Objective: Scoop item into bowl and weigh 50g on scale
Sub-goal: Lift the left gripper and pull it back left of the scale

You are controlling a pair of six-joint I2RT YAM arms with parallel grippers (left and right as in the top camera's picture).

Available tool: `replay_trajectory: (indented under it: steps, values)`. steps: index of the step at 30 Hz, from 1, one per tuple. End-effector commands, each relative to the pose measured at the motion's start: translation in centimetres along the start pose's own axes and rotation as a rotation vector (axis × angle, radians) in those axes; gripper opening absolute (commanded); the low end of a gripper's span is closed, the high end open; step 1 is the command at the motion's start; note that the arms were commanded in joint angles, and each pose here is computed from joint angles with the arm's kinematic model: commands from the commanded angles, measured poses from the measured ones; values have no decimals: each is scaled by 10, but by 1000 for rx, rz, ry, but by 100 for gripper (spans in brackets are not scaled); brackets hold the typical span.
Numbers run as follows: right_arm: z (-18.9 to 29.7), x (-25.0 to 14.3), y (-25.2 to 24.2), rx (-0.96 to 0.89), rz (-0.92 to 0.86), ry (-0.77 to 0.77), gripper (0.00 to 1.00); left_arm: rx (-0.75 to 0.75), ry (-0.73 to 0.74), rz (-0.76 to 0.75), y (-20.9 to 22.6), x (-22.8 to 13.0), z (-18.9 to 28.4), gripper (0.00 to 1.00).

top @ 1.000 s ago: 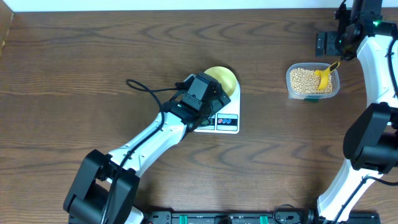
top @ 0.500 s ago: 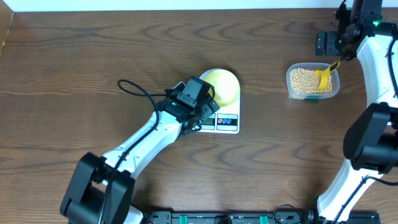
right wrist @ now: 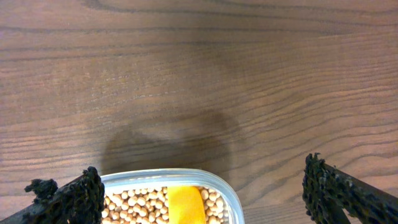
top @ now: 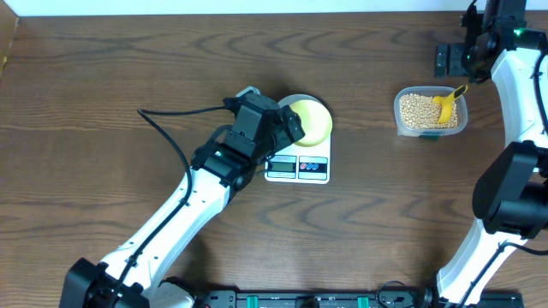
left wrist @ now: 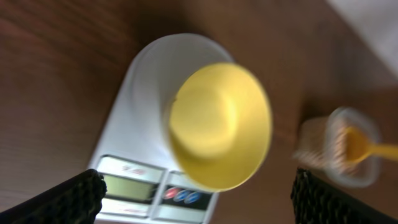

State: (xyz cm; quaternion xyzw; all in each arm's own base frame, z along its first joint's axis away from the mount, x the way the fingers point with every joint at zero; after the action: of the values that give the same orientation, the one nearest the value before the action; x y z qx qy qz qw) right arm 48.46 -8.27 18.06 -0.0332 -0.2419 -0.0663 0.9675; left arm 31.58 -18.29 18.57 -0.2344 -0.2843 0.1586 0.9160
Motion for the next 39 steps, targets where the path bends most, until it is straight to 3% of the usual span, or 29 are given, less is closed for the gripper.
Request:
replay_trajectory:
  steps: [1, 7, 14, 22, 28, 35, 39]
  values:
    - [-1, 3, 2, -5, 3, -6, 99, 58, 86, -190, 16, -14, 3, 98]
    - [-1, 3, 2, -5, 3, -6, 99, 163, 270, -181, 41, -45, 11, 98]
    - [-1, 3, 2, -5, 3, -7, 99, 201, 325, -404, 55, -52, 6, 98]
    - [-1, 3, 1, -5, 3, -6, 99, 287, 357, -420, 73, -59, -7, 98]
    - [-1, 3, 1, -5, 3, -7, 99, 303, 263, -429, 69, -45, -12, 98]
    - [-1, 3, 2, -5, 3, -7, 99, 611, 26, -262, 103, -20, 1, 98]
    - [-1, 3, 1, -5, 3, -7, 99, 655, -9, -215, 115, -24, 0, 98]
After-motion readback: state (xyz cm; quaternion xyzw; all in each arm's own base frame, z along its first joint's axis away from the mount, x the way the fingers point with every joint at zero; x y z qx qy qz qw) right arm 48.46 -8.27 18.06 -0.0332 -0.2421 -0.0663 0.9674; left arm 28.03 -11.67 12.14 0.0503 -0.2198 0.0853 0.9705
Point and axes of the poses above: each gripper's point midway between its finger pads, its own z axis back along the fingers, its own y axis along the line the jaws close on, x = y × z, the point moved 5 cm from there along z, back along the fingers, and after that the axes turned 3 degrees about -z, right-handed, at the moved point
